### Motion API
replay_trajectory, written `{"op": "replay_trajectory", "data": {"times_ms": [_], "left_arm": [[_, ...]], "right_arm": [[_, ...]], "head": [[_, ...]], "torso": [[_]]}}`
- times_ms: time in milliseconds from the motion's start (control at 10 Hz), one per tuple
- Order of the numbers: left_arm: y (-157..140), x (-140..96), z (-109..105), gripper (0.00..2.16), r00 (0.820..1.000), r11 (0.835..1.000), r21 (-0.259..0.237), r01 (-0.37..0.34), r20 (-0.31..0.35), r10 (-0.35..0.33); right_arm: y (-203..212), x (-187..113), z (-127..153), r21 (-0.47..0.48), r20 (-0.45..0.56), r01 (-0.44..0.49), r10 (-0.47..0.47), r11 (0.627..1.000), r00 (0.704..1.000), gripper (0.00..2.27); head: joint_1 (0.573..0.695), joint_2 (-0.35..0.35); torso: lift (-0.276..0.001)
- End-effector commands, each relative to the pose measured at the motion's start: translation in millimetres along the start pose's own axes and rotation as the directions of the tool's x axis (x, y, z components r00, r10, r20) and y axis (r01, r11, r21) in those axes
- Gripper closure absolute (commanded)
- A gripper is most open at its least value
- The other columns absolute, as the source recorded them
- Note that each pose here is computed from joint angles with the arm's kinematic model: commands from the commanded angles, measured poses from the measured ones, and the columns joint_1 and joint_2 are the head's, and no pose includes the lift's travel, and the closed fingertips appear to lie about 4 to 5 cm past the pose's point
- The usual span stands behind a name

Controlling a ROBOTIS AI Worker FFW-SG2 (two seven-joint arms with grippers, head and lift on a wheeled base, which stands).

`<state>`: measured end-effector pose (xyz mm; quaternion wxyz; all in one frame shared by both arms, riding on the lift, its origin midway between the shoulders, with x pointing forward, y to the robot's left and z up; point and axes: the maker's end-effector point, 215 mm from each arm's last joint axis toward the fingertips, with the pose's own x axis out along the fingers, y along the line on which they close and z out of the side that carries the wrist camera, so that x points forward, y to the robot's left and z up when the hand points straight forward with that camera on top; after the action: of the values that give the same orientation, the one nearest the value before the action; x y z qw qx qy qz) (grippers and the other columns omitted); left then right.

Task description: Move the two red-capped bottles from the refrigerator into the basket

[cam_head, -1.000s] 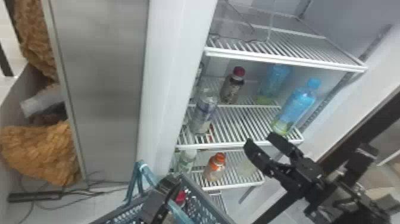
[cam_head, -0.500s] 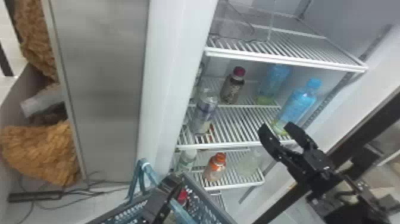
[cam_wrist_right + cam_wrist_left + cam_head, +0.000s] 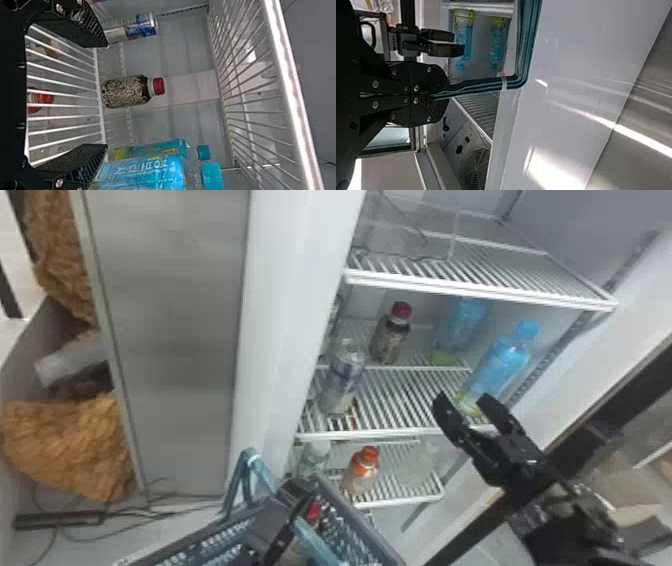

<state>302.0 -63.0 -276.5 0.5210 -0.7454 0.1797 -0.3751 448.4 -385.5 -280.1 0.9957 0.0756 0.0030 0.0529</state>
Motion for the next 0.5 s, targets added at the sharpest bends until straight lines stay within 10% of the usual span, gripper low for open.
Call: {"op": "replay_trajectory", "data": {"times_ms": [0, 400], "left_arm": [[-0.9, 3.3, -0.9, 1.2, 1.0, 1.0, 0.001, 0.005, -0.006, -0.005], [-1.8, 5.3, 2.5, 1.2, 1.0, 1.0, 0.001, 0.01, -0.001, -0.01]], "right_arm": [[3.3, 18.5, -2.3, 0.01, 0.014, -0.011, 0.01, 1.0, 1.0, 0.11], [10.7, 61.3, -5.2, 0.018, 0.029, -0.019, 0.018, 1.0, 0.999, 0.11]], "head": [[0.695, -0.35], [0.695, -0.35]], "torso": [[0.0], [0.0]]}}
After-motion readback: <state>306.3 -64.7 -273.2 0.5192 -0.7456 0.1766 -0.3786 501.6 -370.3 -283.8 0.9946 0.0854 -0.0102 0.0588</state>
